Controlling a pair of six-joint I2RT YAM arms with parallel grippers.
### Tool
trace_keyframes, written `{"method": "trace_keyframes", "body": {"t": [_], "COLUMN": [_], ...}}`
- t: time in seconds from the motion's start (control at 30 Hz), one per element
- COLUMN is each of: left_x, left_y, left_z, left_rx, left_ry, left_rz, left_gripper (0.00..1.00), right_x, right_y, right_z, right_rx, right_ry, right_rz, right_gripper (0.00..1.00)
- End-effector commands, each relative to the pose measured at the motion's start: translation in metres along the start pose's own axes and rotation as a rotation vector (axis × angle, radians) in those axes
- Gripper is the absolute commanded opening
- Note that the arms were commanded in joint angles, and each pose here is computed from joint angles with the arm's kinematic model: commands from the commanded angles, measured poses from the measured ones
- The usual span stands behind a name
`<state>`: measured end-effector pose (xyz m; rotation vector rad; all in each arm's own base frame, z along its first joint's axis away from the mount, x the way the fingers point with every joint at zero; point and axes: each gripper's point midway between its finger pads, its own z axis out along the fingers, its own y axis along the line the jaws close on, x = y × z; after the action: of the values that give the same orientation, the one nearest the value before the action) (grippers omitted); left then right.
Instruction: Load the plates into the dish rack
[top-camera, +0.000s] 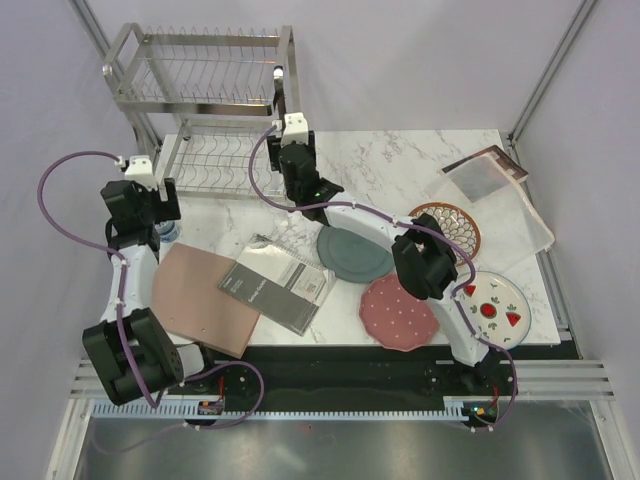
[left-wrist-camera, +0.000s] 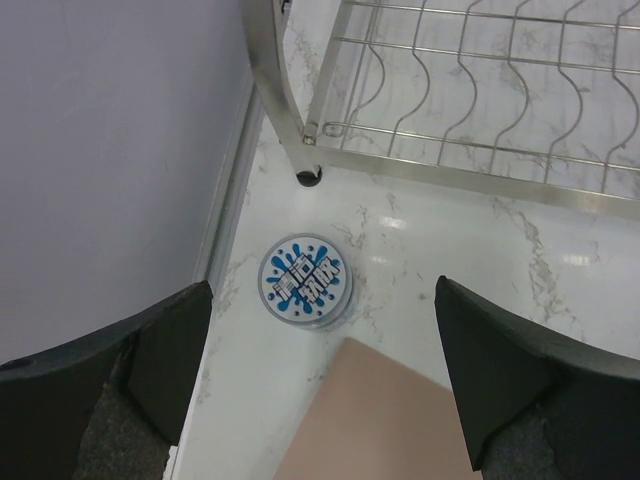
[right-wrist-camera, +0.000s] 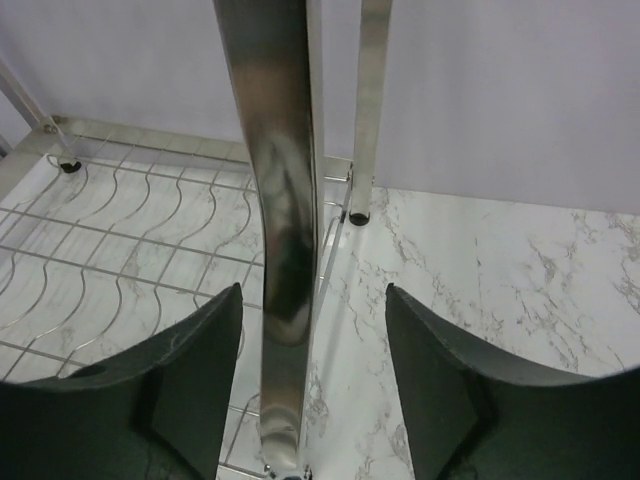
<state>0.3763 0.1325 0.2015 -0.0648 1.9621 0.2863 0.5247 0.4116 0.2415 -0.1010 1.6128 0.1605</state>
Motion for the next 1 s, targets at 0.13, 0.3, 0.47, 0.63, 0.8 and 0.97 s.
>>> {"method": "trace_keyframes", "body": {"t": [0.13, 0.3, 0.47, 0.63, 0.8, 0.97], "left_x": [-0.029, -0.039, -0.051, -0.054, -0.060, -0.049], "left_y": [0.023, 0.016, 0.014, 0.010, -0.002, -0.011], "left_z": [0.049, 0.079, 0.098, 0.111, 0.098, 0.094], "left_rx": [-0.024, 0.044, 0.085, 0.124, 0.164, 0.193], "left_ry": [-0.143, -0.166, -0.220, -0.212, -0.242, -0.236], "left_rz": [-0.016, 0.011, 0.072, 0.051, 0.011, 0.029], "left_gripper": [1.00, 0.99, 0.97, 0.88, 0.88, 0.87], "right_x": [0.009, 0.008, 0.002, -0.009, -0.030, -0.037], "right_y": [-0.005, -0.004, -0.005, -0.021, -0.063, -0.109], "right_z": [0.019, 0.024, 0.025, 0.024, 0.025, 0.026], "right_rx": [0.026, 0.022, 0.030, 0.069, 0.136, 0.197], "right_ry": [-0.025, -0.044, -0.062, -0.074, -0.088, -0.075], "right_rz": [0.012, 0.001, 0.007, -0.002, 0.000, -0.032], "right_gripper": [0.55, 0.40, 0.05, 0.00, 0.00, 0.00]}}
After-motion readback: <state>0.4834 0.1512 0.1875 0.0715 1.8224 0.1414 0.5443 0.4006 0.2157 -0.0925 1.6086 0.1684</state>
